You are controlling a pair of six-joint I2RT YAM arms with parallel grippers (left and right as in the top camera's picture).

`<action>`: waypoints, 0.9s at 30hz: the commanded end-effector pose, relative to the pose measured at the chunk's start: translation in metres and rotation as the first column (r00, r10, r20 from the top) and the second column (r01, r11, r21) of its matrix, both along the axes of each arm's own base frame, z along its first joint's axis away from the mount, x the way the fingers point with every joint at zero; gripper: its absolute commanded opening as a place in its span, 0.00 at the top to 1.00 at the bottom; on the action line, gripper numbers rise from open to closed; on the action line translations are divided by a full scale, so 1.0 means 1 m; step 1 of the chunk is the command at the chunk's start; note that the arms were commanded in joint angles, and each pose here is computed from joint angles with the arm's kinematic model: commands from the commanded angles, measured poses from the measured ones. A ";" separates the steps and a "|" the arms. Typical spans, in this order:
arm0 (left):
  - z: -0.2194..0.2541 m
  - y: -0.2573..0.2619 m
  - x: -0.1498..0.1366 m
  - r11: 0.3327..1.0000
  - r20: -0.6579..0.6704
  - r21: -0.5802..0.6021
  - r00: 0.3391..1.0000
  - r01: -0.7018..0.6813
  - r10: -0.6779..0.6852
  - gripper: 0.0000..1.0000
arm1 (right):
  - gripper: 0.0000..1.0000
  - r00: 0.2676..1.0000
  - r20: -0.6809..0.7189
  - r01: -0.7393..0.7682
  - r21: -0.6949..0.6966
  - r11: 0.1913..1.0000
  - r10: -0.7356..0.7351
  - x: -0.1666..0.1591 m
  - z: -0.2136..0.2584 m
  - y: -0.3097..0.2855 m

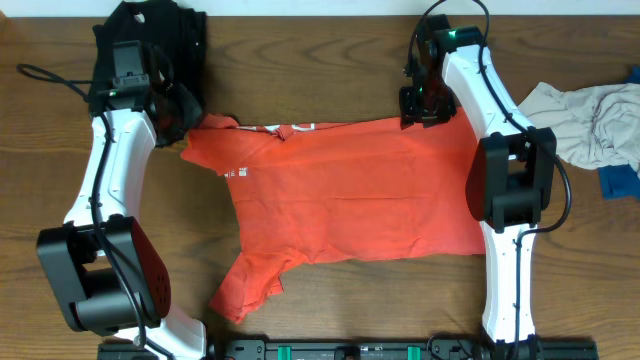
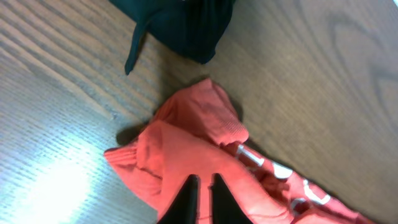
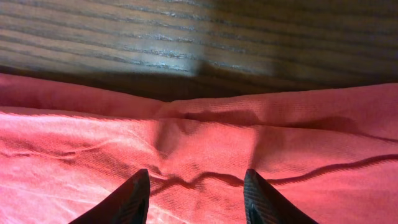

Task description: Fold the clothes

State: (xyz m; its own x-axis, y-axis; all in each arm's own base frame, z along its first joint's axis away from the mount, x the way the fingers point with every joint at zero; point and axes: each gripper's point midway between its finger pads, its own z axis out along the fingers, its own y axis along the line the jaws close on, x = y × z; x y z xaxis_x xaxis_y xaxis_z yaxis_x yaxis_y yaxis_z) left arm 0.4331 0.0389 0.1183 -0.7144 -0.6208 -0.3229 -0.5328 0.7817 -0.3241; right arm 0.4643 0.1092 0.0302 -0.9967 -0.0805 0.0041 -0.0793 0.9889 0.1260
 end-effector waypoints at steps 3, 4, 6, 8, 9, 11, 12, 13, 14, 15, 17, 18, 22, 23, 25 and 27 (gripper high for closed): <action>0.006 0.004 -0.009 1.000 -0.016 0.017 1.000 0.002 -0.002 0.78 | 0.53 1.000 0.015 0.013 0.000 1.000 -0.013 0.000 0.005 0.000; 0.005 0.004 -0.010 1.000 -0.024 0.015 1.000 0.002 -0.001 0.72 | 0.53 1.000 0.013 0.013 0.000 1.000 -0.013 0.000 0.004 0.000; 0.003 0.003 -0.014 1.000 -0.039 0.013 0.999 0.003 -0.003 0.60 | 0.54 1.000 0.011 0.013 0.000 1.000 -0.013 -0.001 0.004 0.000; 0.002 0.001 -0.017 0.999 -0.052 0.017 0.998 0.039 -0.038 0.55 | 0.54 1.000 0.011 0.013 0.000 1.000 -0.013 -0.001 0.004 0.000; 0.001 0.000 -0.019 0.998 -0.059 0.019 0.996 0.061 -0.060 0.55 | 0.55 1.000 0.011 0.012 0.000 1.000 -0.012 -0.001 0.004 0.000; 0.000 -0.004 -0.024 0.993 -0.075 0.015 0.991 0.113 -0.112 0.53 | 0.52 1.000 0.011 0.013 0.000 1.000 -0.013 -0.001 0.004 0.000; -0.002 -0.006 -0.028 0.992 -0.090 0.008 0.988 0.126 -0.125 0.50 | 0.50 1.000 0.011 0.013 0.000 1.000 -0.013 -0.001 0.004 0.000; -0.003 -0.007 -0.031 0.992 -0.104 0.003 0.987 0.126 -0.125 0.49 | 0.50 1.000 0.011 0.013 0.000 1.000 -0.013 -0.001 0.004 0.000; -0.004 -0.008 -0.036 0.992 -0.120 -0.005 0.985 0.127 -0.127 0.48 | 0.48 1.000 0.011 0.013 0.000 1.000 -0.013 -0.001 0.004 0.000; -0.005 -0.010 -0.040 0.991 -0.137 -0.017 0.982 0.130 -0.131 0.46 | 0.46 1.000 0.011 0.013 0.000 1.000 -0.013 -0.001 0.004 0.000; -0.006 -0.014 -0.051 0.990 -0.174 -0.041 0.975 0.132 -0.137 0.36 | 0.39 1.000 0.008 0.013 0.000 1.000 -0.013 -0.002 0.004 0.000; -0.008 -0.015 -0.057 0.990 -0.197 -0.050 0.970 0.131 -0.139 0.27 | 0.37 1.000 0.007 0.012 0.000 1.000 -0.012 -0.002 0.004 0.000; -0.012 -0.018 -0.078 0.989 -0.282 -0.077 0.949 0.126 -0.143 0.10 | 0.26 1.000 0.006 0.010 0.009 1.000 -0.010 -0.002 0.004 0.002; -0.013 -0.019 -0.083 0.988 -0.299 -0.081 0.943 0.129 -0.147 0.07 | 0.23 1.000 0.004 0.010 0.018 1.000 -0.010 -0.002 0.004 0.004; -0.015 -0.020 -0.086 0.985 -0.308 -0.081 0.936 0.154 -0.172 0.05 | 0.21 1.000 0.003 0.009 0.039 0.999 -0.009 -0.002 0.005 0.007; -0.018 -0.020 -0.088 0.983 -0.316 -0.084 0.931 0.162 -0.180 0.05 | 0.19 1.000 0.001 0.008 0.057 0.998 -0.008 -0.003 0.005 0.011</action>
